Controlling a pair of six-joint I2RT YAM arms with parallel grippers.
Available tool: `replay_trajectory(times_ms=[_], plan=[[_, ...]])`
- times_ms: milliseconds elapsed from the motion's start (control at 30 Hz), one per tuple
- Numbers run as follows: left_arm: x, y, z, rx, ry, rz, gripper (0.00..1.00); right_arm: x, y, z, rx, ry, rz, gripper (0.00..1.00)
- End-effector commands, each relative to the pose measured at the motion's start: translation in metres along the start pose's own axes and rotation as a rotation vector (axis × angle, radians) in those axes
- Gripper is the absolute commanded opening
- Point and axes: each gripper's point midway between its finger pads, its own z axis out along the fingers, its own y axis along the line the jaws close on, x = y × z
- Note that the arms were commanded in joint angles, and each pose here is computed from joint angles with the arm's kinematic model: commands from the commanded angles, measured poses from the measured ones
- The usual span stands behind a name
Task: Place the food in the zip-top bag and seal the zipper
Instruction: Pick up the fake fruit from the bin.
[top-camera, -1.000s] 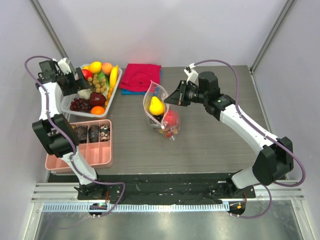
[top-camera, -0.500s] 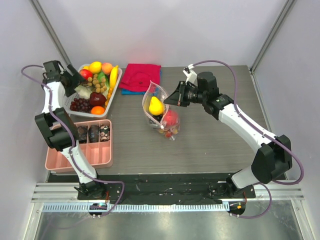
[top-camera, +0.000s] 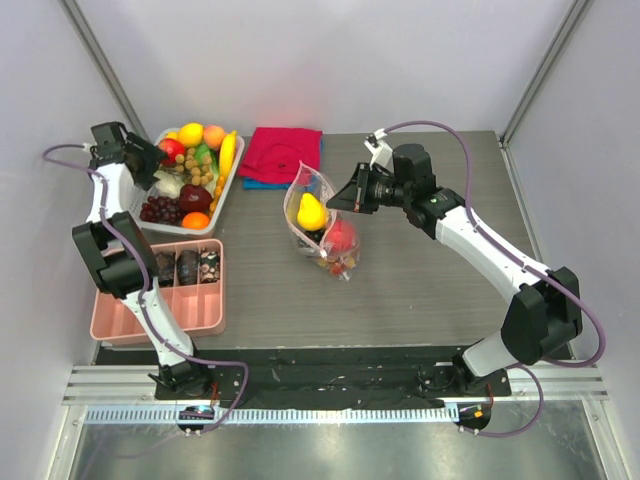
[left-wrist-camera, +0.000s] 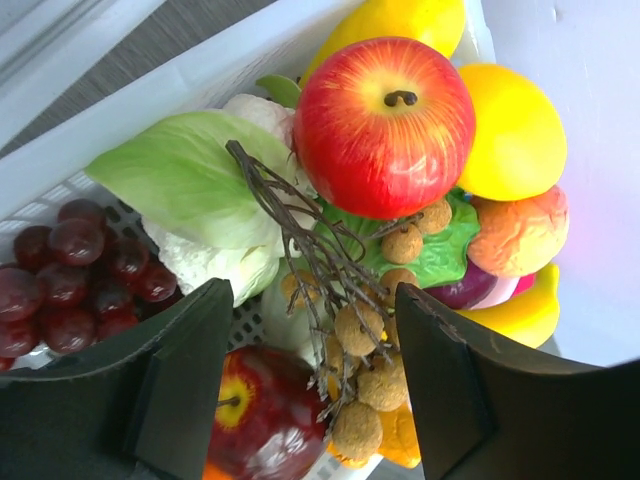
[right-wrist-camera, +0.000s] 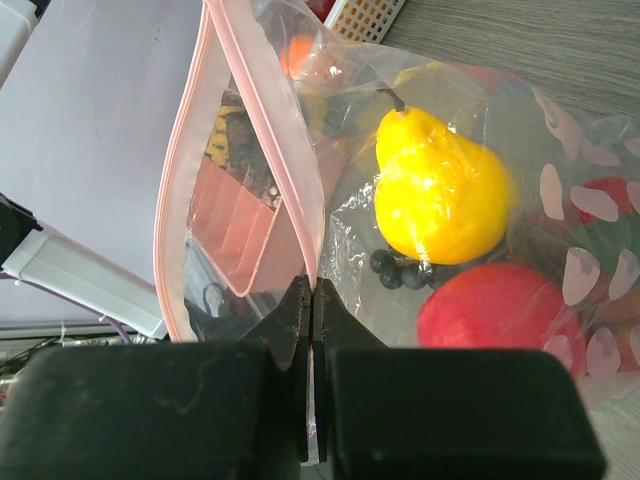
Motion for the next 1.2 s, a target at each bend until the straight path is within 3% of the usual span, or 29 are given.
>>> replay_trajectory(times_ms=[0,300,600,700,900,1167], plan=[[-0.013,-0.02,0.005,0.048,-0.043,-0.042,0.68,-0.022,0.022,-0.002,-0.059,-0.055,-0.063,0.01],[-0.008,-0.023,0.017,0.08,-0.026,-0.071,0.57,-0.02,0.022,-0.001,-0.069,-0.048,-0.055,0.01],[-0.01,-0.032,0.018,0.116,-0.023,-0.073,0.34,-0.02,0.024,-0.002,-0.073,-0.049,-0.06,0.01],[-0.009,-0.036,0.005,0.137,-0.01,-0.099,0.19,-0.019,0.023,-0.002,-0.071,-0.049,-0.062,0.01],[-0.025,-0.06,-0.042,0.208,-0.066,-0.118,0.0,-0.019,0.024,-0.004,-0.072,-0.049,-0.055,0.01],[-0.04,-0.101,-0.114,0.331,-0.13,-0.08,0.0,-0.016,0.024,-0.009,-0.065,-0.059,-0.066,0.01]])
